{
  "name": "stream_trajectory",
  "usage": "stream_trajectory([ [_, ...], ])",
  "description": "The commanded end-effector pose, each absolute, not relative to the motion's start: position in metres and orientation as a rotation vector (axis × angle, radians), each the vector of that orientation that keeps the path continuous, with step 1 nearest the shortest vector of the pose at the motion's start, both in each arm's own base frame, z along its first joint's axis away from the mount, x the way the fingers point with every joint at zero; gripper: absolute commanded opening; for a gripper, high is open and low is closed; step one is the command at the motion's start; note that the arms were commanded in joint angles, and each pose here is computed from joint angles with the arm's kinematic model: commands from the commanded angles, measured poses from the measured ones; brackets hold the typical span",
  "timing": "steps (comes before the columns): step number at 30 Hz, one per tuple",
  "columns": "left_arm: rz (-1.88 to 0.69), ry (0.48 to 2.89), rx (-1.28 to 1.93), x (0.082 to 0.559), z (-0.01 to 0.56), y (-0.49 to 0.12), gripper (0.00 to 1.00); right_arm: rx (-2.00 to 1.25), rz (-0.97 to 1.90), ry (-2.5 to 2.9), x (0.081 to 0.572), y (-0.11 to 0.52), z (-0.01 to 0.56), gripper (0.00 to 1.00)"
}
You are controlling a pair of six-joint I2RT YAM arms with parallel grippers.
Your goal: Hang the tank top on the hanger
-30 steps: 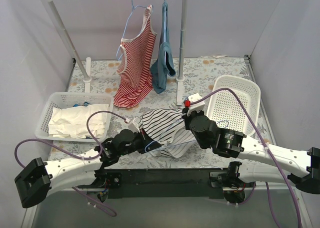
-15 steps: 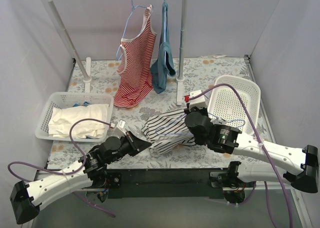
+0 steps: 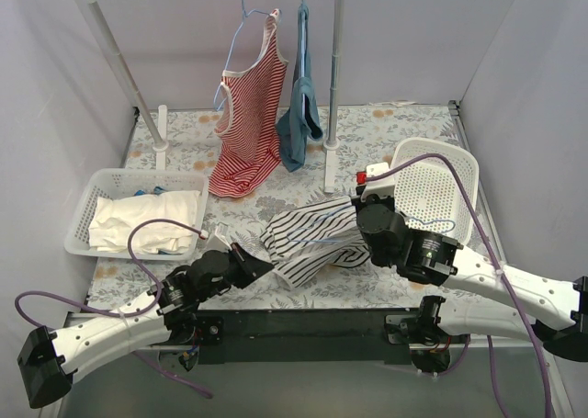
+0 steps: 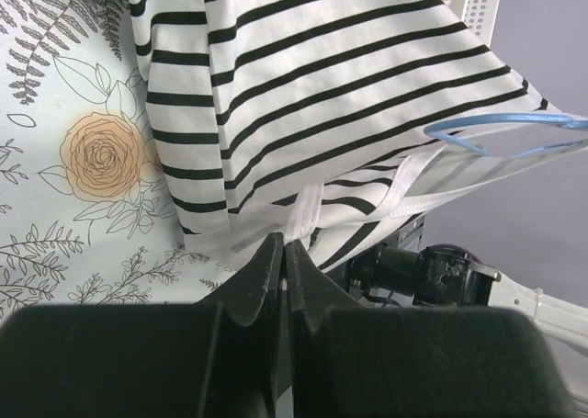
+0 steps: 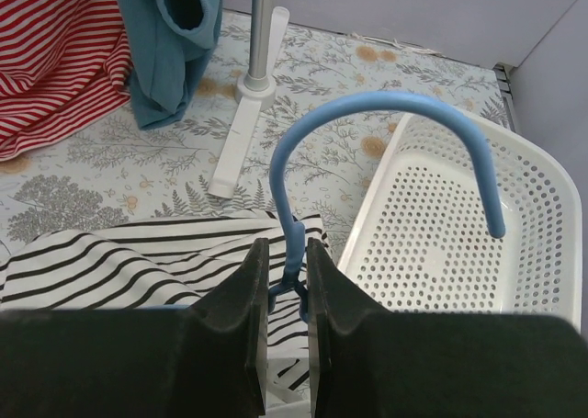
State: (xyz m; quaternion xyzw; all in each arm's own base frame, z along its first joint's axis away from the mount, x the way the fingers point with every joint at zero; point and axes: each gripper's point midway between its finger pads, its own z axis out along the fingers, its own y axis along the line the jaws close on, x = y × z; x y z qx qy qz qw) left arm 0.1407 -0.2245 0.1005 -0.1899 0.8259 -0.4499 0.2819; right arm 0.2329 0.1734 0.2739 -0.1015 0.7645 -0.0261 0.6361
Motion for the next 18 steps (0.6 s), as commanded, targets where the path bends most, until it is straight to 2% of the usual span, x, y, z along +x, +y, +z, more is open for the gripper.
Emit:
stream_trajectory([
  [1,-1.171,2.142,-0.586,0.156,0.112,-0.219,0.0,-0.183,-0.037,1.721,0.233,0.167,0.287,0.01],
  [18,-1.22,2.097,-0.549,0.187,0.14,-0.218,0.0,-0.196,0.036,1.709,0.224,0.157,0.279,0.01],
])
